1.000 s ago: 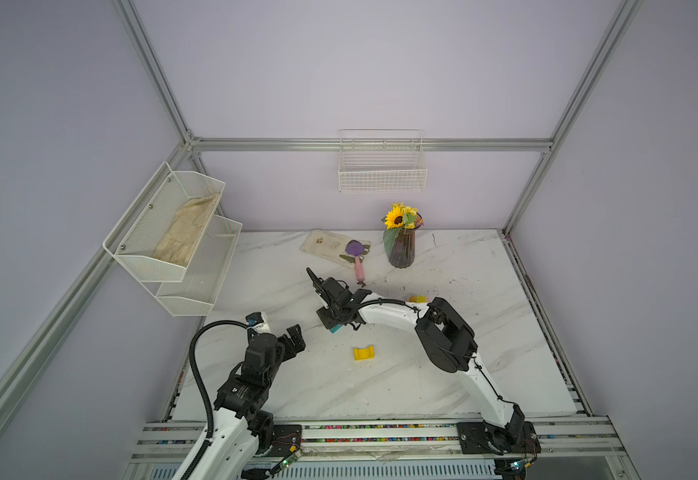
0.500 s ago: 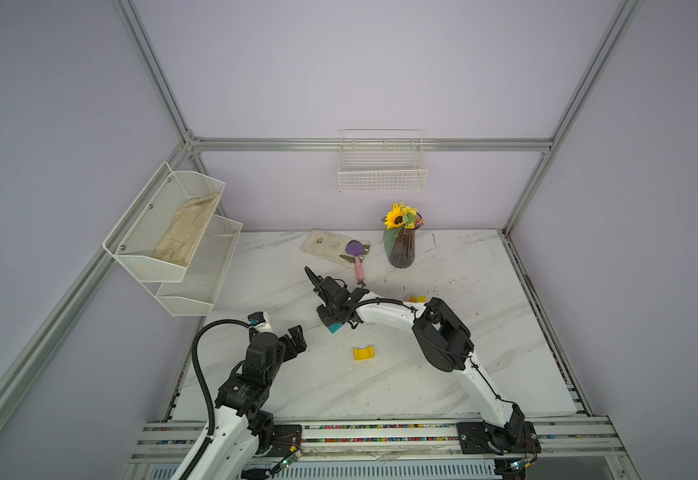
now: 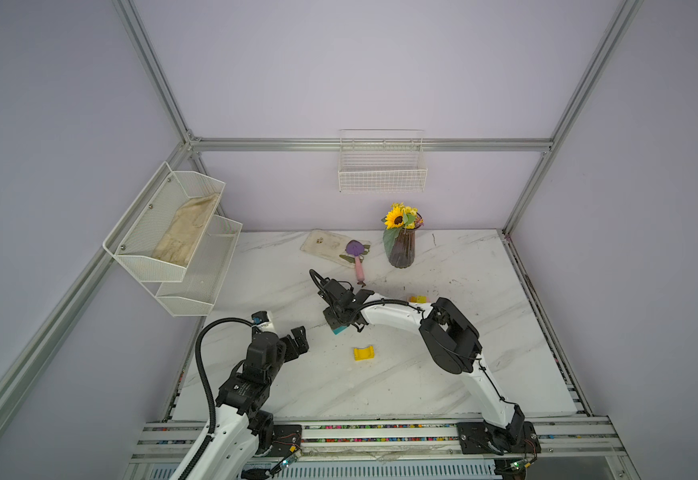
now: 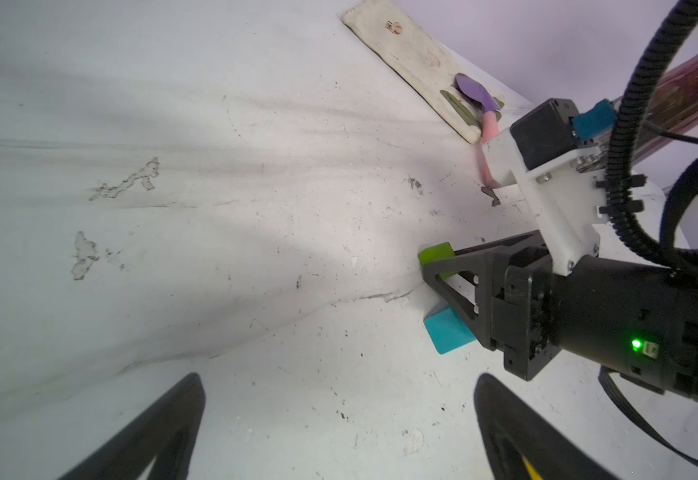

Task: Build the wood block tower
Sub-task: 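Lift the lime-green cube and carry it over the stack, then lower the lime-green cube onto the yellow cube with the right gripper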

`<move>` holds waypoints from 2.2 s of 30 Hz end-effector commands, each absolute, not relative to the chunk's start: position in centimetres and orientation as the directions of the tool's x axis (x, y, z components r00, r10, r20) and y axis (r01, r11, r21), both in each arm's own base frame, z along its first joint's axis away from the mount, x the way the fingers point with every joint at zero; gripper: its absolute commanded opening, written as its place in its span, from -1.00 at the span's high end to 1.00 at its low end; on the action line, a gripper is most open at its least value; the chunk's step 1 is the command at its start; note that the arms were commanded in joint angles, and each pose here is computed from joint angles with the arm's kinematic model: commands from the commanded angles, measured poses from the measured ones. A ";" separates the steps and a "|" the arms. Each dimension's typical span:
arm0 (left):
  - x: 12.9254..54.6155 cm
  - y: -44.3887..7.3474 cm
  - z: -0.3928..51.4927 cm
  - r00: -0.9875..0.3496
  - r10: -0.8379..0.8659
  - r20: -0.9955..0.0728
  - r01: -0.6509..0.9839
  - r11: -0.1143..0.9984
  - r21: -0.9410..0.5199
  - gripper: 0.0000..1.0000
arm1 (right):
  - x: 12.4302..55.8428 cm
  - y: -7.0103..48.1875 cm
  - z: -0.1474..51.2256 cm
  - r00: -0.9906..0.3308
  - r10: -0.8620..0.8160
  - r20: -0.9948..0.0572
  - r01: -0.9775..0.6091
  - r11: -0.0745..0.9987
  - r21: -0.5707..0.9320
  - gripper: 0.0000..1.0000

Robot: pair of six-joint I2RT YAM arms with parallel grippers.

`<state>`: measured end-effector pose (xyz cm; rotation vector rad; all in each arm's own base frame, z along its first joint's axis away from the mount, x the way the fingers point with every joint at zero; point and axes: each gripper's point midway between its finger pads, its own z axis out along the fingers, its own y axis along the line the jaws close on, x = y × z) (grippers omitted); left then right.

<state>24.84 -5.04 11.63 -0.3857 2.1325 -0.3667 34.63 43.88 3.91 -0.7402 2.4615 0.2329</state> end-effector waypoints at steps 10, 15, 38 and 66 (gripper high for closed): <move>25.8 -9.8 11.4 -0.633 -0.293 -0.717 0.098 0.888 -0.450 -1.00 | 33.1 32.3 18.5 -0.629 -0.160 -0.761 -0.244 0.970 -0.001 0.59; 25.9 -10.0 10.9 -0.658 -0.283 -0.698 0.093 0.889 -0.448 -0.99 | 32.4 26.3 20.7 -0.599 -0.030 -0.800 -0.104 0.994 0.040 0.62; 22.2 -16.7 15.6 -0.573 -0.186 -0.798 0.566 0.615 -0.549 -0.99 | 33.4 13.4 19.2 -0.640 0.174 -0.748 0.186 0.980 0.069 0.82; 23.3 -16.3 14.2 -0.625 -0.184 -0.759 0.494 0.660 -0.566 -0.99 | 35.9 16.7 13.2 -0.761 0.155 -0.630 0.156 0.986 0.054 0.83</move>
